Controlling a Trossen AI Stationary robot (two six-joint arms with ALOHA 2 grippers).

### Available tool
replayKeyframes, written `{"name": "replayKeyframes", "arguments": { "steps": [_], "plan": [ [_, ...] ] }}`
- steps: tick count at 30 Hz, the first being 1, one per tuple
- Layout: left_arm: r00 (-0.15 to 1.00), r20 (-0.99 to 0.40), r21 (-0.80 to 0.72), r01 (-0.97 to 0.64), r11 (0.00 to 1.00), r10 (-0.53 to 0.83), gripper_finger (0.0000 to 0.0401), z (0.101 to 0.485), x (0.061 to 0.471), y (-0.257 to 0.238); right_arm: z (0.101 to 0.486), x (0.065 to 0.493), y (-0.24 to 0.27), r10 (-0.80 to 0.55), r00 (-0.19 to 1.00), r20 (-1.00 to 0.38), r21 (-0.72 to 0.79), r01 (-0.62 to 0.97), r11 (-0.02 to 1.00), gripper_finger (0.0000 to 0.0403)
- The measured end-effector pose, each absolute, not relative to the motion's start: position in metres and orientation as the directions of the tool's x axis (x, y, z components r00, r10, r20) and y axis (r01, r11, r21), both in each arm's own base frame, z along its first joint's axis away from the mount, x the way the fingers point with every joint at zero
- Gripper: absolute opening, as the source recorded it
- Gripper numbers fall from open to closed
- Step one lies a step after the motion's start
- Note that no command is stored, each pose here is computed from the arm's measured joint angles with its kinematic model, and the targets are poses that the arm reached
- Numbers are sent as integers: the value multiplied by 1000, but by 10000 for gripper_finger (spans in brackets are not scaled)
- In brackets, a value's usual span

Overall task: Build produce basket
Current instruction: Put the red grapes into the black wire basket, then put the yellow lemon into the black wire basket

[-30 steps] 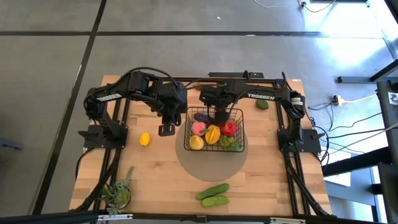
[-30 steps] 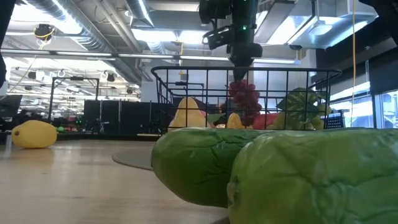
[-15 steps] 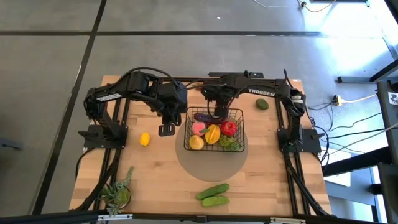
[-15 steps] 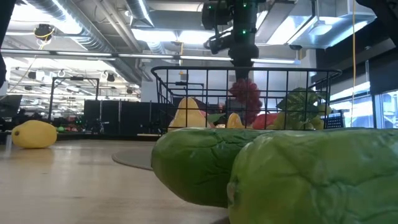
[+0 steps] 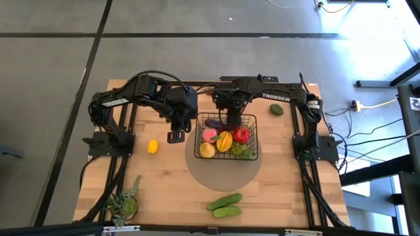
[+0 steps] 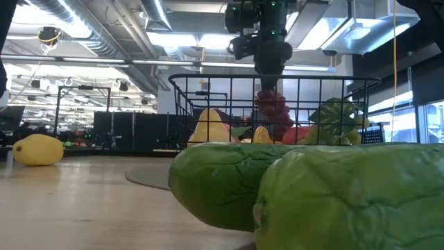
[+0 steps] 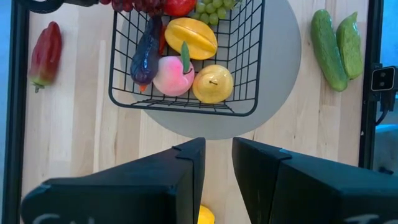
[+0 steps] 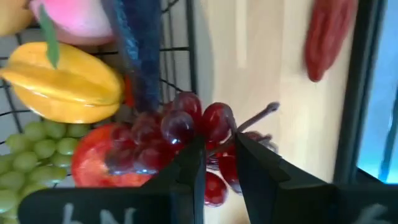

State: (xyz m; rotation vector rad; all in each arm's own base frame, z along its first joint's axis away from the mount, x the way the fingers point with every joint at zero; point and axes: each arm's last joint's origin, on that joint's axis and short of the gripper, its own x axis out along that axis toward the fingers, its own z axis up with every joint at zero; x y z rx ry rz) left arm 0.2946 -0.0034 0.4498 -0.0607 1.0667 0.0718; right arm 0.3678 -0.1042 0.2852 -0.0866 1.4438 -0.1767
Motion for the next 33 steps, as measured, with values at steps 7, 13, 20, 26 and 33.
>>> {"name": "replayKeyframes", "arguments": {
  "steps": [7,13,20,26,33],
  "plan": [
    [481,-876,-15,-88,996,30,69,450,295,-3,285,368,-105,-191,111,-975,-187,44,981,80],
    [481,-876,-15,-88,996,30,69,450,295,-3,290,370,-99,-223,117,-968,-229,-38,973,80],
    [481,-876,-15,-88,996,30,69,450,295,-3,291,377,-94,-228,181,-956,-253,-123,960,80],
    [481,-876,-15,-88,996,30,69,450,295,-3,296,380,-95,-241,233,-942,-272,-111,956,80],
    [481,-876,-15,-88,996,29,69,450,295,-3,324,371,-93,-270,351,-897,-321,-97,942,80]
  ]
}}
